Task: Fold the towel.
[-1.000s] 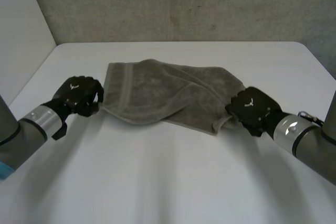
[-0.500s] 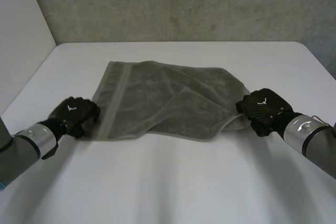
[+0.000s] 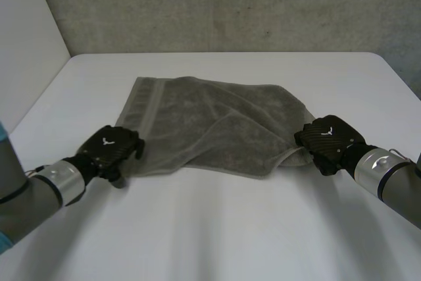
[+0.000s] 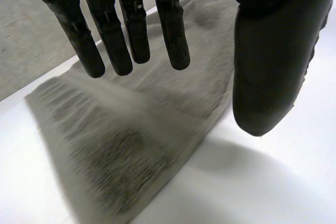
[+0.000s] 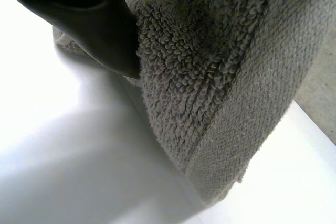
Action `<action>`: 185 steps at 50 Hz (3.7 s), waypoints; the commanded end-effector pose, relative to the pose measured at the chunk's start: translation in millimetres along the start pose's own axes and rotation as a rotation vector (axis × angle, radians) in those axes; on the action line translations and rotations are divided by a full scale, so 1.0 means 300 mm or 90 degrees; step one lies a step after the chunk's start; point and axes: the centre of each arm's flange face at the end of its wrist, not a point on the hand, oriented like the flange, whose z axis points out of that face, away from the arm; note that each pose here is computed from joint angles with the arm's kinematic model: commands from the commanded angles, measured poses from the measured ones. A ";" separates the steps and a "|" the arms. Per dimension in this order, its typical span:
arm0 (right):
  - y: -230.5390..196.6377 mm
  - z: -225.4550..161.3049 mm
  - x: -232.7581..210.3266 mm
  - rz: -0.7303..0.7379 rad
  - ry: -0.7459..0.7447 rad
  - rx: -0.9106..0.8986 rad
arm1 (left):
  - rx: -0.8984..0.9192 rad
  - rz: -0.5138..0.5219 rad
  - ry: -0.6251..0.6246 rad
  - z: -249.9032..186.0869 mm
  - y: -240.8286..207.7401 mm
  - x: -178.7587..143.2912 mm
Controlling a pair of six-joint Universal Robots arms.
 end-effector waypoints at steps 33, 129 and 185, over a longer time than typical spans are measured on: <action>0.010 0.002 0.009 0.002 0.004 -0.004 | 0.040 0.006 -0.007 0.222 -0.014 0.132; -0.012 0.174 0.118 -0.013 0.096 0.060 | 0.154 0.125 -0.064 0.254 -0.098 -0.048; -0.120 0.034 0.241 0.016 0.170 0.021 | 0.157 0.156 -0.195 0.156 -0.202 -0.144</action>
